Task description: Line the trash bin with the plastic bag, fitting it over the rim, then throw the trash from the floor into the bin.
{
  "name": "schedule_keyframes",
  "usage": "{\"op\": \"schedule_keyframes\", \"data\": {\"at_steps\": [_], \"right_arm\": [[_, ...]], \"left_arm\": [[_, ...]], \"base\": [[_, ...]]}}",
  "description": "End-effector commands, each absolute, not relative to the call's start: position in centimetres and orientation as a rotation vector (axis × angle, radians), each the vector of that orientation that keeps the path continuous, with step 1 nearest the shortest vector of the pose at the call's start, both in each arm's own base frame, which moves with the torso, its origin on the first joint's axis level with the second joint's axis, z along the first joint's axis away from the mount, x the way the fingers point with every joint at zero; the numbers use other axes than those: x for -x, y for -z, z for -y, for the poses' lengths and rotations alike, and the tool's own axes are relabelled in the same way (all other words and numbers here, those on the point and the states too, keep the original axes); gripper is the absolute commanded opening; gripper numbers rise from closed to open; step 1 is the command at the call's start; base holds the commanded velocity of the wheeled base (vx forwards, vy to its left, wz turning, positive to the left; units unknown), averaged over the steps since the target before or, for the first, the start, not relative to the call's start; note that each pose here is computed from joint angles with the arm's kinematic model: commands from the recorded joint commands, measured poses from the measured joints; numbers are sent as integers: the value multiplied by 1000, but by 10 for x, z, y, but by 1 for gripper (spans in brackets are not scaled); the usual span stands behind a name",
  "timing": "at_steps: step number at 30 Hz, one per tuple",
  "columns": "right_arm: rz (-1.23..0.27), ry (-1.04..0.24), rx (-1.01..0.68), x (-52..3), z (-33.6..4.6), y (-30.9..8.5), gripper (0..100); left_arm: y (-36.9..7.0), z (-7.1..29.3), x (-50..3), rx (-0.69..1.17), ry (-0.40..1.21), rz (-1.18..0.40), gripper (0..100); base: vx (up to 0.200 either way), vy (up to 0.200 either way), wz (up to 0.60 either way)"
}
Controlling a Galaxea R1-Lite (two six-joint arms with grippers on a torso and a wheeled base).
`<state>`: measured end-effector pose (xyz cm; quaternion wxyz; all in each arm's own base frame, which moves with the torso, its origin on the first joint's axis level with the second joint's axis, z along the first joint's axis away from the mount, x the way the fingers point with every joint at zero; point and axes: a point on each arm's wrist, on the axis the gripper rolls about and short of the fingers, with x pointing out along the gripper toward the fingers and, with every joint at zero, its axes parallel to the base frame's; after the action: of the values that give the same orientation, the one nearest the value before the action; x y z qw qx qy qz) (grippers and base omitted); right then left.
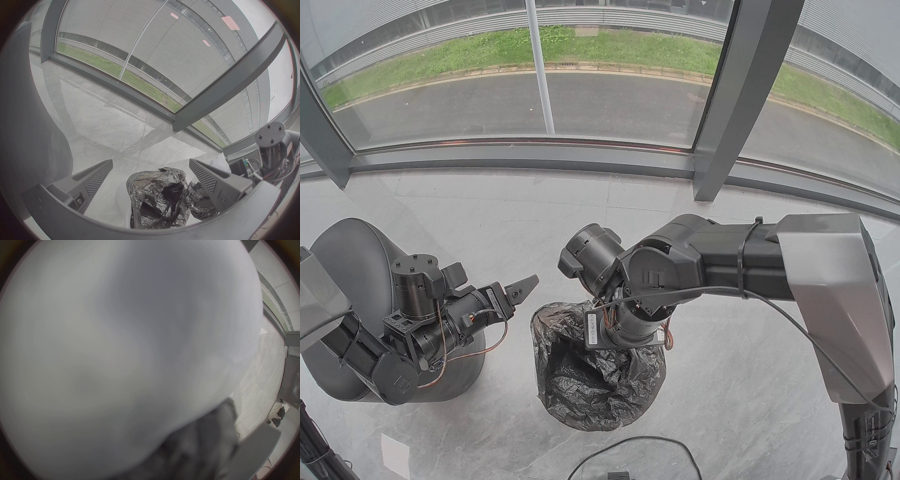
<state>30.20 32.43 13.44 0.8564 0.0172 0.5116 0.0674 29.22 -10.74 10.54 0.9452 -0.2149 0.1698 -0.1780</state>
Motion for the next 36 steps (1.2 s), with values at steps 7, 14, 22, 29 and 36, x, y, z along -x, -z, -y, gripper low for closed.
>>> {"op": "schedule_keyframes", "data": {"at_steps": [7, 14, 22, 29, 36], "right_arm": [[-1106, -139, 13, -305, -337, -103, 0], [-1104, -131, 26, -307, -339, -94, 0], [-1099, -139, 34, -305, -341, -95, 100], [-1093, -141, 28, -307, -341, -94, 100], [-1042, -198, 82, -311, -324, -128, 100]], "left_arm": [[-104, 108, -293, 437, 362, -351, 100], [-103, 107, -293, 437, 360, -352, 100], [-103, 108, -293, 437, 360, -354, 100], [-102, 108, -293, 437, 359, -355, 100], [-101, 108, -293, 436, 360, -359, 100]], "base": [[0, 0, 0], [0, 0, 0], [0, 0, 0], [0, 0, 0], [0, 0, 0]]}}
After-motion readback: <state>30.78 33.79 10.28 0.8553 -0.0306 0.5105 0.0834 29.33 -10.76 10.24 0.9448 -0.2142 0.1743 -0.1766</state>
